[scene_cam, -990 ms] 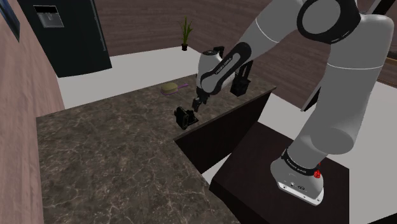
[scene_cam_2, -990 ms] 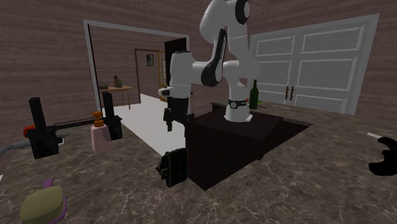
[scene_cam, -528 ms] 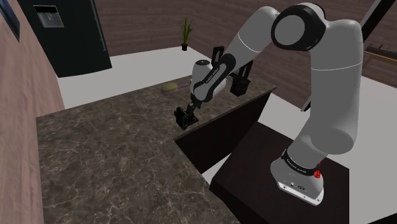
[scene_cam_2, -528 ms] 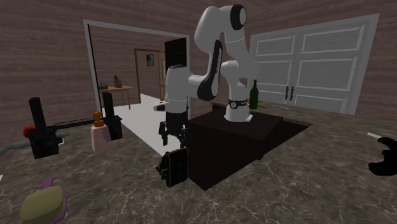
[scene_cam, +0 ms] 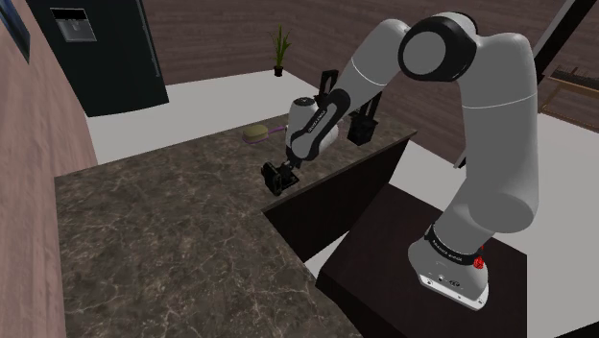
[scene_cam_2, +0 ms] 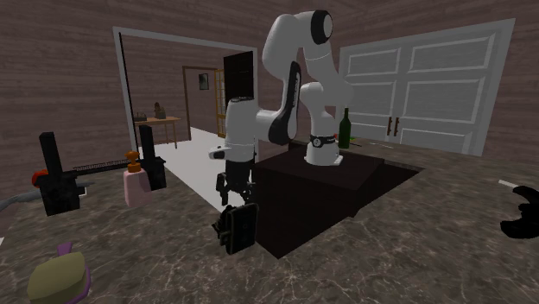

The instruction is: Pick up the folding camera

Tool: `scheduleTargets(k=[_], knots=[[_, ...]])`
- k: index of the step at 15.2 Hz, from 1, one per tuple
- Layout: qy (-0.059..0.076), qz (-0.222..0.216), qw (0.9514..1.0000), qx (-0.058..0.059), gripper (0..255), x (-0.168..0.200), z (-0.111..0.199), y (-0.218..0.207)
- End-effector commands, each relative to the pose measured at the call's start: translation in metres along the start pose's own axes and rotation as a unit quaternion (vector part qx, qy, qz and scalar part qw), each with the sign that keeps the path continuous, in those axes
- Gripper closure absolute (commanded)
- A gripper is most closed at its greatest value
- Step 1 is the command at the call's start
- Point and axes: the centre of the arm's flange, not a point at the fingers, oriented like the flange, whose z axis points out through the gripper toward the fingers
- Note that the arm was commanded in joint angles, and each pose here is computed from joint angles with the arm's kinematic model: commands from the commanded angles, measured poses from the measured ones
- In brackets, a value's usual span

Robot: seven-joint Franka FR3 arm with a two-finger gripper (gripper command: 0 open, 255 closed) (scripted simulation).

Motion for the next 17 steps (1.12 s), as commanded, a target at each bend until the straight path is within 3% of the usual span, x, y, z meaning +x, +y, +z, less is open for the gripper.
scheduleTargets(k=[1,8,17], knots=[[-0.005,0.003,1.0,-0.001,255,-0.003,0.005,0.003],[-0.005,0.003,1.0,-0.001,255,-0.003,0.006,0.003],[-0.005,0.003,1.0,-0.001,255,0.001,-0.041,0.006]])
